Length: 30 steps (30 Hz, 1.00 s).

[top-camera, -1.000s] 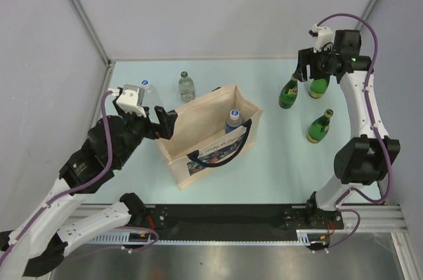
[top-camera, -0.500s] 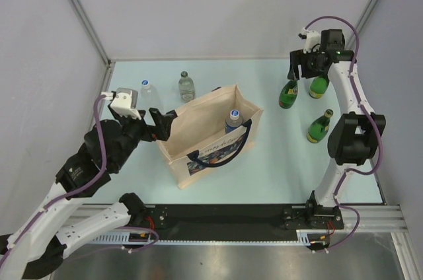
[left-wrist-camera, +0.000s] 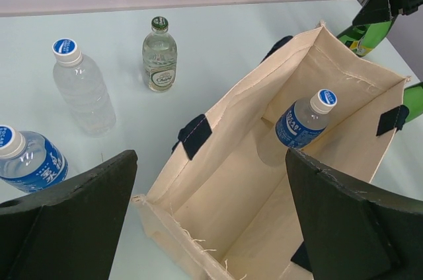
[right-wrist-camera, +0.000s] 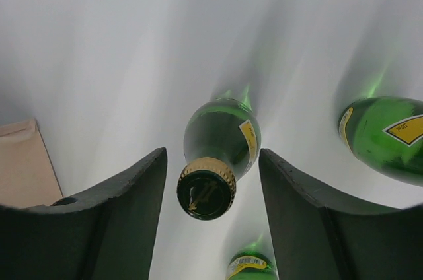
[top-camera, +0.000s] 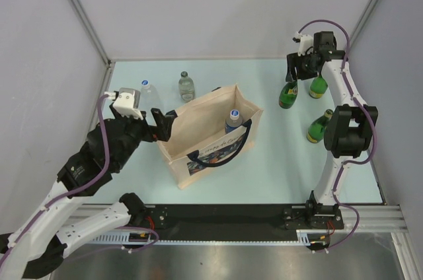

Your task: Place the beverage into the canvas bag

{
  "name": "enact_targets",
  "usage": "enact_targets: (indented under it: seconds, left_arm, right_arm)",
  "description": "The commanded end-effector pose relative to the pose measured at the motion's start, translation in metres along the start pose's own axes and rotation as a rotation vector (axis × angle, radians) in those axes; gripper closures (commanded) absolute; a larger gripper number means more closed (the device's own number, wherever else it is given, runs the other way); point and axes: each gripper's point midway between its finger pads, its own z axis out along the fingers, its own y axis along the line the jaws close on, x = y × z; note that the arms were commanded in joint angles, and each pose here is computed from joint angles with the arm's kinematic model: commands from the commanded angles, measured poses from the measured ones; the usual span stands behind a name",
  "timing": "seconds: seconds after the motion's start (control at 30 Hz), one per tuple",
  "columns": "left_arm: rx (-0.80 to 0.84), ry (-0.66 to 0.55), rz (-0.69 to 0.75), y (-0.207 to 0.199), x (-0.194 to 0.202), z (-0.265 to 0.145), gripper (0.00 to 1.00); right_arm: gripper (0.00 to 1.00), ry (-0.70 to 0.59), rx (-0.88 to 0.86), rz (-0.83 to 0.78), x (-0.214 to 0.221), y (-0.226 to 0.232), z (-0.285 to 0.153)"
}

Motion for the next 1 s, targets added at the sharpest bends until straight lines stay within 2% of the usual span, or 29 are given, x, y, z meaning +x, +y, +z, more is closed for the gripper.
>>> enact_targets:
  seconds: [0.0, 0.3, 0.4, 0.43, 0.5, 0.53, 0.6, 0.77, 0.97]
  left_arm:
    - [-0.02, -0.013, -0.021, 0.003, -0.002, 0.0, 0.0]
    - [-0.025, -0.016, -0.022, 0.005, -0.003, -0.001, 0.0]
    - [-0.024, -0.015, -0.02, 0.004, -0.003, -0.001, 0.0]
    - [-0.023, -0.017, -0.023, 0.004, -0.004, -0.002, 0.0]
    - [-0.023, -0.019, -0.022, 0.004, -0.004, -0.002, 0.0]
    - [-0.023, -0.023, -0.023, 0.005, -0.006, -0.002, 0.0]
    - [-0.022, -0.026, -0.019, 0.005, -0.007, -0.003, 0.0]
    - [-0.021, -0.035, -0.013, 0.005, -0.011, -0.004, 0.0]
    - [-0.022, -0.039, -0.004, 0.005, -0.013, -0.004, 0.0]
  right_arm:
    - [0.38, -0.061, 0.026, -0.038, -0.024, -0.002, -0.004]
    - [0.47, -0.057, 0.019, -0.046, -0.023, 0.0, 0.0]
    - [0.59, -0.06, 0.014, -0.052, -0.024, 0.002, -0.002]
    - [0.67, -0.054, 0.011, -0.052, -0.023, 0.003, -0.003]
    - [0.77, -0.059, 0.006, -0.064, -0.025, 0.004, -0.007]
    - [0.88, -0.062, 0.004, -0.068, -0.027, 0.005, -0.01]
    - [1.0, -0.099, 0.007, -0.087, -0.037, 0.008, -0.025]
    - [1.0, -0.252, 0.04, -0.176, -0.081, 0.019, -0.088]
    - [1.0, -0.394, -0.018, -0.303, -0.119, 0.074, -0.16]
